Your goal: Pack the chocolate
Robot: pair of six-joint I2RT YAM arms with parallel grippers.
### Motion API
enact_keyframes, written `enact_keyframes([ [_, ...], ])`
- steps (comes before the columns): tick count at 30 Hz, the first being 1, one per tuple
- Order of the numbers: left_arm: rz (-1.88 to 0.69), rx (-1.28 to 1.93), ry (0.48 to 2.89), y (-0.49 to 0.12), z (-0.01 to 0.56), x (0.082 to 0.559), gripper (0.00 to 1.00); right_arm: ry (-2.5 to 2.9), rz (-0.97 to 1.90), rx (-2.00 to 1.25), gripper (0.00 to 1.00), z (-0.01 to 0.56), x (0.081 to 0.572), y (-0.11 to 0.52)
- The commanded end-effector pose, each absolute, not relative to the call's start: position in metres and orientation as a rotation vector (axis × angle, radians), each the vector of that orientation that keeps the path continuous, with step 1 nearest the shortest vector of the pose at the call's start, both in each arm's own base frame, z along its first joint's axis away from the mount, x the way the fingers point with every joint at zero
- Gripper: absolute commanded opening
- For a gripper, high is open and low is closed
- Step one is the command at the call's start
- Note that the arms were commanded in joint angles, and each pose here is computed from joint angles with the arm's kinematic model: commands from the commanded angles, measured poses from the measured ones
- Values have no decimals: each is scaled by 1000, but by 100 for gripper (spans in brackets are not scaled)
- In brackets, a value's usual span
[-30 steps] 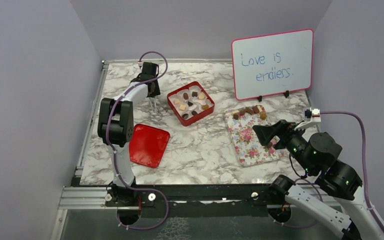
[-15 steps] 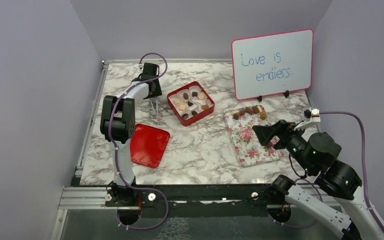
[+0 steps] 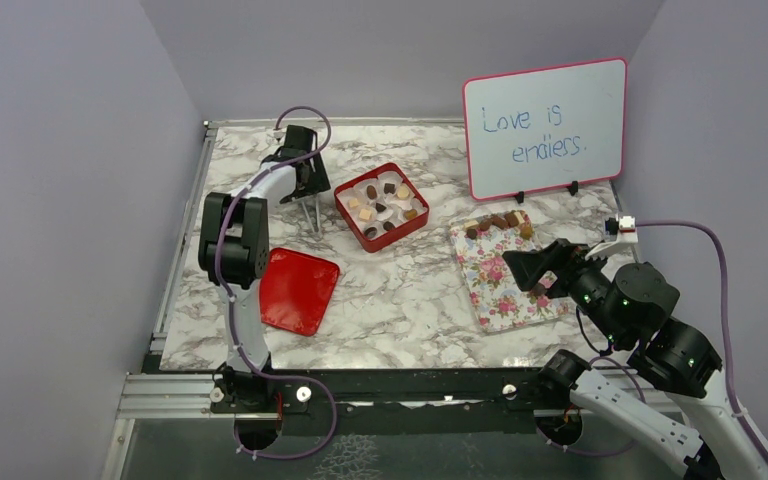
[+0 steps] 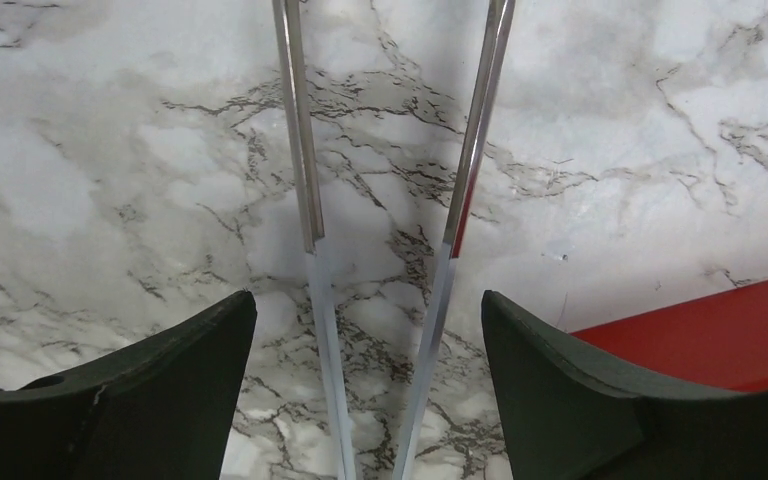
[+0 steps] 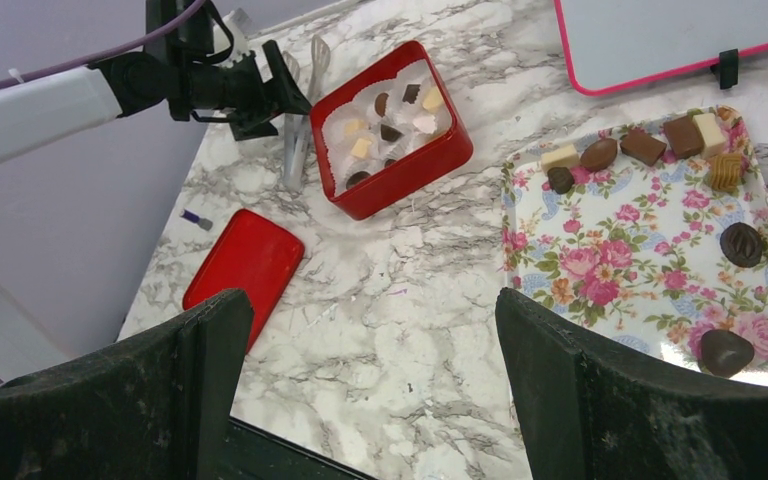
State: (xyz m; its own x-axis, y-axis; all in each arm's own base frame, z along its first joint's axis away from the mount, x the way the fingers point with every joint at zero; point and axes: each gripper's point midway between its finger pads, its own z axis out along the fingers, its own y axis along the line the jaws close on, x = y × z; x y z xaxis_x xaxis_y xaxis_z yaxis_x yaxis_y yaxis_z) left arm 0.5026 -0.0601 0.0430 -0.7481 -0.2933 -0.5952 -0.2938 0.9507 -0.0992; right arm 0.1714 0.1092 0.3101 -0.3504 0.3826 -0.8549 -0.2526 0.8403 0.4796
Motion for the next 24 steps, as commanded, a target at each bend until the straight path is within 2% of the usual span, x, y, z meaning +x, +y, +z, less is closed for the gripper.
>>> enact_keyframes([
  [1,29,-544,2353,-44,92,493,82,1775,693,86,98,324,170,111],
  [4,17,-608,2343,-42,99,479,75,1777,692,86,97,322,169,111],
  [7,31,-724,2320,-37,102,462,57,1779,692,87,98,318,169,111],
  [17,74,-1110,2330,-28,82,386,51,1781,670,90,97,318,172,110],
  [24,98,-1250,2333,-28,65,365,43,1799,668,81,98,314,176,116],
])
